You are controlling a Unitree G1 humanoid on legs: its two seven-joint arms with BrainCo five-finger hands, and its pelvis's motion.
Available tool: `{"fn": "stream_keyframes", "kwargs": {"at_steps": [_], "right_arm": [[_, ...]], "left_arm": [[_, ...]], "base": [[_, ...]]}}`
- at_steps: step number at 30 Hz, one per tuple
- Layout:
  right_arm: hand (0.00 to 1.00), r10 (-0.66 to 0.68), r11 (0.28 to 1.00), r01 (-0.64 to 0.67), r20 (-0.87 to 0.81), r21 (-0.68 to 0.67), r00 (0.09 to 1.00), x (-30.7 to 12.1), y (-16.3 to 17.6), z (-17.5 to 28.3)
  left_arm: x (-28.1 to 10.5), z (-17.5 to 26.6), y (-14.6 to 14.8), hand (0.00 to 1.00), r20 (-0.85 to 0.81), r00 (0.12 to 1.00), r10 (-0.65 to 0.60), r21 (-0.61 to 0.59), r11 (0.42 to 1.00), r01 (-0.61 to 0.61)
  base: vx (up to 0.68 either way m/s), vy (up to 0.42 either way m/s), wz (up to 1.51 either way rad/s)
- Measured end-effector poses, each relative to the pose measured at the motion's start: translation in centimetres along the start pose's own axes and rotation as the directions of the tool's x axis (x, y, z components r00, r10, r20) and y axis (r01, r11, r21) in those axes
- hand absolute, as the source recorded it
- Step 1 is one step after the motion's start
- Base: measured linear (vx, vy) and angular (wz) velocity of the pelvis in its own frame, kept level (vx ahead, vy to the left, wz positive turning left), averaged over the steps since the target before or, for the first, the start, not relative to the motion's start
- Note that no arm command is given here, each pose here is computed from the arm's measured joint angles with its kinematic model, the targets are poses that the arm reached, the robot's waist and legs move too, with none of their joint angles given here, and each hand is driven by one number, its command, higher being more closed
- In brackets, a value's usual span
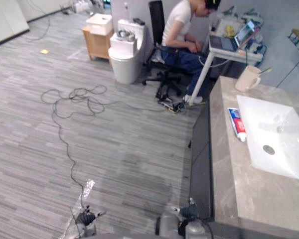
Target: Organize washtable
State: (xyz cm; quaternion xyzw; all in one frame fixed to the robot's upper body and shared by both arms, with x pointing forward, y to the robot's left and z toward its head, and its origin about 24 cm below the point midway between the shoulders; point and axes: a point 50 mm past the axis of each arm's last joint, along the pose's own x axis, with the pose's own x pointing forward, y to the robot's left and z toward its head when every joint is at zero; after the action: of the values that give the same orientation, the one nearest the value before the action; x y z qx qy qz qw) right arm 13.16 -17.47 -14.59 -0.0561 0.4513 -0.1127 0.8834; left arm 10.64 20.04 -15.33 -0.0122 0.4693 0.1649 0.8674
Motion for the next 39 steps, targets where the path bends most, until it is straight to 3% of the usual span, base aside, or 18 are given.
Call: {"fn": "stream_keyframes", "kwargs": {"at_steps": [7,13,17,23,30,39], "right_arm": [[0.00,-0.023,0.999,0.022,0.015,0.040,1.000,-0.1,-1.1,-0.1],[0.00,-0.041,0.999,0.042,-0.033,0.029,0.999,-0.1,-1.6,-1.1],[0.00,-0.040,0.999,0.041,-0.056,0.017,0.998,0.0,-1.4,-1.3],[0.00,-0.035,0.999,0.037,-0.072,0.028,0.997,-0.3,-0.4,-1.7],[0.00,-0.006,0.999,0.006,0.001,-0.032,1.000,0.2,0.0,0.2],[0.00,-0.009,0.997,0.012,0.052,-0.072,0.999,0.9,-0.7,2.0]], "left_arm": [[0.0,0.6,-1.1,0.00,0.028,1.000,-0.011,-0.039,0.999,0.012],[-0.1,0.8,-0.1,0.00,0.050,0.998,0.034,-0.137,0.990,-0.027],[-0.3,0.2,0.5,0.00,0.019,0.996,0.089,-0.292,0.953,-0.080],[0.0,0.8,1.0,0.00,0.024,0.993,0.116,-0.305,0.947,-0.103],[0.2,0.4,0.5,0.00,-0.006,0.999,0.052,-0.108,0.993,-0.052],[0.6,1.0,-0.8,0.00,0.002,0.999,-0.034,0.065,0.997,0.034]], "base": [[0.41,-0.119,0.47],[0.33,-0.077,-0.04],[0.35,0.195,-0.66],[0.39,0.430,-0.74],[0.26,0.308,-0.85],[0.24,0.029,-0.95]]}}
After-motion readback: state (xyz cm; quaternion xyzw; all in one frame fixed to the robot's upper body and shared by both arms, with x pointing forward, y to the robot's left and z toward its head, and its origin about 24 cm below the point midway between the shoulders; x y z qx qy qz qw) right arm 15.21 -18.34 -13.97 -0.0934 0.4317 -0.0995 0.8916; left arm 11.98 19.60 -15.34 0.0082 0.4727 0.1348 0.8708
